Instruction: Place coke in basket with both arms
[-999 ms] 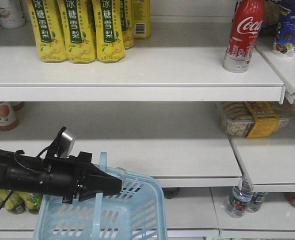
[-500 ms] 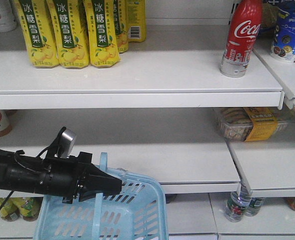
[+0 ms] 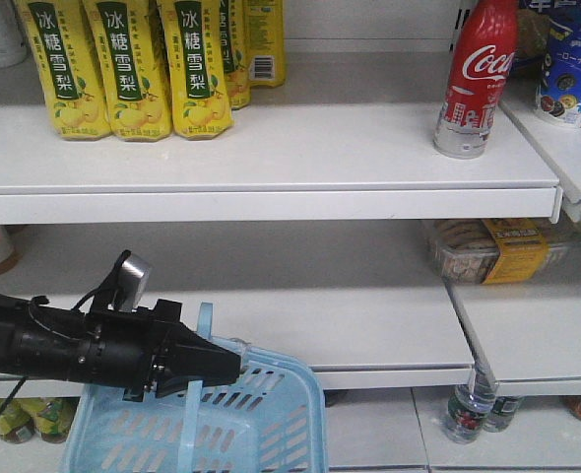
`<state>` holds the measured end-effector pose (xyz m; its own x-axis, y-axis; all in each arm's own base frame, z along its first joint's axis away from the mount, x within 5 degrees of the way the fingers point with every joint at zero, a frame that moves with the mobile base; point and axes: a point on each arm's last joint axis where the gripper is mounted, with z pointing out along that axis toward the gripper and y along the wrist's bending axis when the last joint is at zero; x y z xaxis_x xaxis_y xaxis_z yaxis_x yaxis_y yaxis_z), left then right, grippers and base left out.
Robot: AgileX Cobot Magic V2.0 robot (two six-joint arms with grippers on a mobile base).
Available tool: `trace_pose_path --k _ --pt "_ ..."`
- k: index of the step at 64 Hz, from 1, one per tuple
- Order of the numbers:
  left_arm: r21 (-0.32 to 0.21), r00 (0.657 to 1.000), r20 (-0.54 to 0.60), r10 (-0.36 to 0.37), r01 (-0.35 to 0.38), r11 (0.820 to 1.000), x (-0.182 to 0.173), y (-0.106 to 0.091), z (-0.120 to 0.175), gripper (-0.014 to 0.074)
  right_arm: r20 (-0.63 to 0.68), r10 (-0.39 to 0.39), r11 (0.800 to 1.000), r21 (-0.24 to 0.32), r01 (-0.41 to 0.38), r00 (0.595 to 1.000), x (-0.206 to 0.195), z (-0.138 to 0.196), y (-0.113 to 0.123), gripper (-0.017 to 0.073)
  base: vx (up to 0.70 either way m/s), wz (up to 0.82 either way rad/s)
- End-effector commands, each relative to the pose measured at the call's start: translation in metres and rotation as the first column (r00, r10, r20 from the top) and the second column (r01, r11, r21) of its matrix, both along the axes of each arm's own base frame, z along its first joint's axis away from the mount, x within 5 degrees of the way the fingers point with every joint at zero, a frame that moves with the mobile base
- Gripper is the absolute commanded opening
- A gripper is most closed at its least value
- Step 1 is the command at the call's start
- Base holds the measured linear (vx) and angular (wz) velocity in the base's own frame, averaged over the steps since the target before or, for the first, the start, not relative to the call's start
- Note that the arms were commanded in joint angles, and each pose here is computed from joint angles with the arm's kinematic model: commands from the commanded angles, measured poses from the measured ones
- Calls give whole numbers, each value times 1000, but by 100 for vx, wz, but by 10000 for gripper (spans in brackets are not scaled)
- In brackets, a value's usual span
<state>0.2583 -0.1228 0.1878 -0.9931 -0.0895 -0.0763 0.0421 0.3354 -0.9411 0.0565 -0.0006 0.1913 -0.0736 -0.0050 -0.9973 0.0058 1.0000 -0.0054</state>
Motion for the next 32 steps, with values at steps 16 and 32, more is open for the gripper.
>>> trace_pose_path --k 16,32 --pt "-114 998 55 -12 18 993 -2 -4 25 -6 84 4 1000 -15 -2 996 -1 4 0 -9 1 0" --pt "-114 998 55 -12 18 993 -2 -4 25 -6 84 4 1000 -15 -2 996 -1 4 0 -9 2 0"
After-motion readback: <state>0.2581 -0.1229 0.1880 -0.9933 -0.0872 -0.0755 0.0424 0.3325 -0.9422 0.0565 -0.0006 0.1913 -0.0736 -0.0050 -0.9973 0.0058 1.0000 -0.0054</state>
